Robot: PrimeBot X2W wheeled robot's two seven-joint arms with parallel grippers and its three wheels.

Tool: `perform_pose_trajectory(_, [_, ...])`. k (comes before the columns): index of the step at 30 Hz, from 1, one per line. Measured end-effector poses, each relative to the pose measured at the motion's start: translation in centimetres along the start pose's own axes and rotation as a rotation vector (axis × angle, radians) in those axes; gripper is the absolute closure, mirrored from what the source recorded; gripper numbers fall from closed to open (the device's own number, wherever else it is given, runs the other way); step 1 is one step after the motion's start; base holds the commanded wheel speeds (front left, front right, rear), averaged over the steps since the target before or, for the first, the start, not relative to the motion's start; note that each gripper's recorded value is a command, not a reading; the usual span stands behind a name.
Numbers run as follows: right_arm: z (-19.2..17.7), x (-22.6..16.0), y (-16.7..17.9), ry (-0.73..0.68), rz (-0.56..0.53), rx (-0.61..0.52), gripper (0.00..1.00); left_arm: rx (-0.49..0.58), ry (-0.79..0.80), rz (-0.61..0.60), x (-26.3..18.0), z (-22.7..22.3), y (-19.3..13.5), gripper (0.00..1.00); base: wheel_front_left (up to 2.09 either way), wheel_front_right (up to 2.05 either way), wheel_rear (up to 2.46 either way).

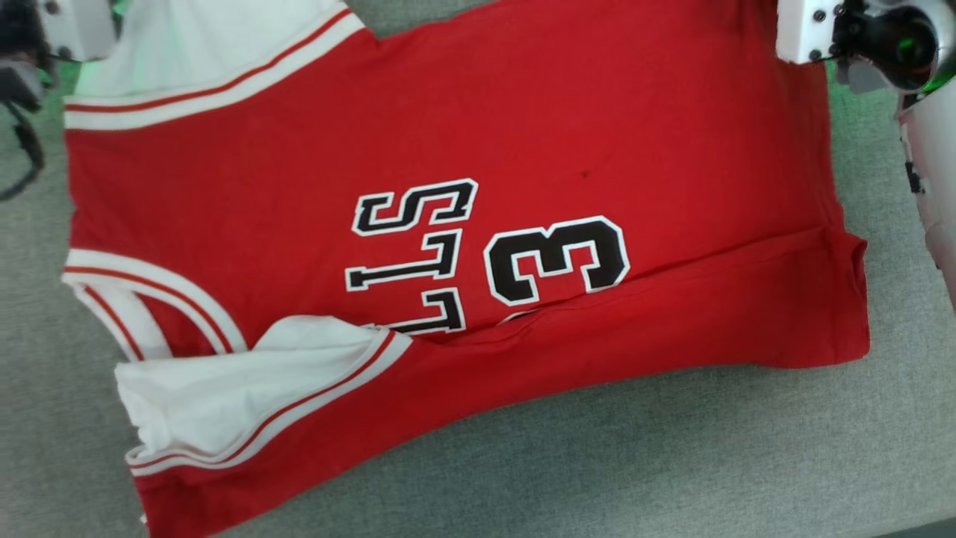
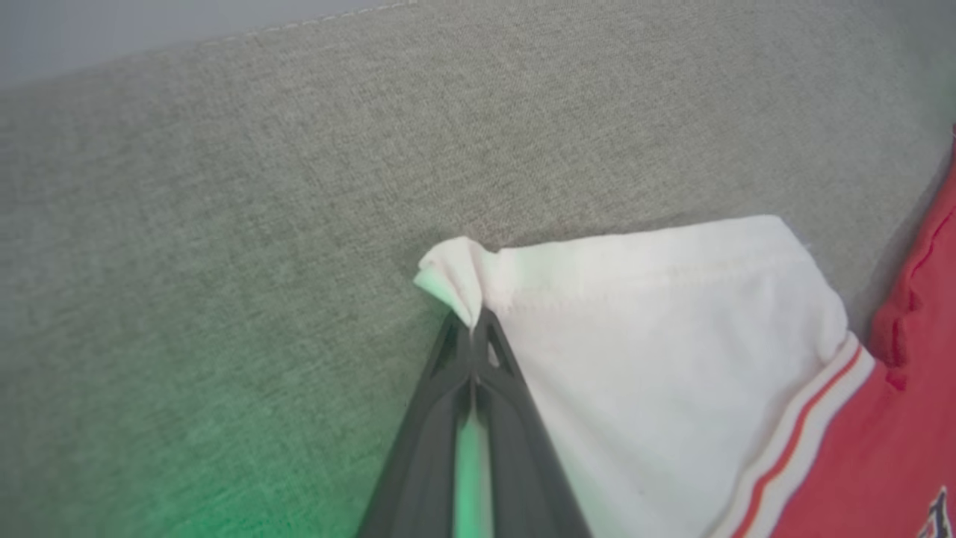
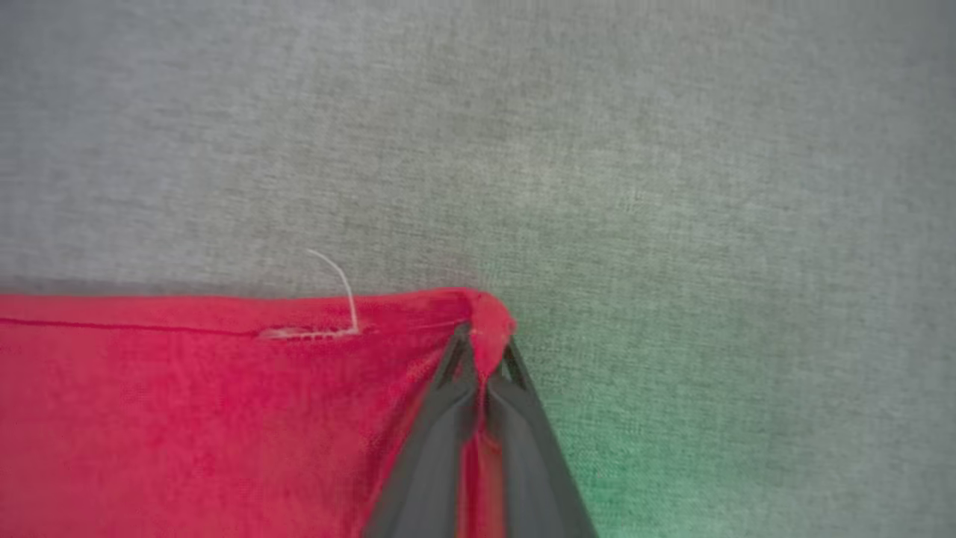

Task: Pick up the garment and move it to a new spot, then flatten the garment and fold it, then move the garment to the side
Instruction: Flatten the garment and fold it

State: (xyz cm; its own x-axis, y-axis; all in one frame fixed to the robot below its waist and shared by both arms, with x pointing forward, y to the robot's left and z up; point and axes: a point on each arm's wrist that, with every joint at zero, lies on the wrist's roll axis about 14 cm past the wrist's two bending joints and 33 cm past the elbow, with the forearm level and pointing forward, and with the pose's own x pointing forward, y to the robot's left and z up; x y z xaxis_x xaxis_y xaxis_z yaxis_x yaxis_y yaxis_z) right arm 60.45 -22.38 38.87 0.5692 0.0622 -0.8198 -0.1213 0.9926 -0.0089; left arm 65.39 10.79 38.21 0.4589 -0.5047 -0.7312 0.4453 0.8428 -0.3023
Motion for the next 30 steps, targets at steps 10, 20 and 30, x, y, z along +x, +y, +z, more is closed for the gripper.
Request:
perform_pose_trajectory(10, [1.8,-3.0,0.2,-0.183,0.038,-0.003,1.00,0.056,-0.168,-0.080,-3.3,1.0,-4.5,1.00,0.00,0.00,0.00])
perform_pose_trajectory(20, [-0.8,-8.2,0.4,-0.259,0.111,-0.025,1.00,0.095,-0.369,-0.198,-11.8,0.5,-9.5,1.00,0.00,0.00,0.00])
perform_pose_trajectory(30, [-5.0,-13.0,1.2,-0.286,0.167,-0.026,1.00,0.082,-0.450,-0.265,-18.2,-4.9,-13.0,1.00,0.00,0.00,0.00])
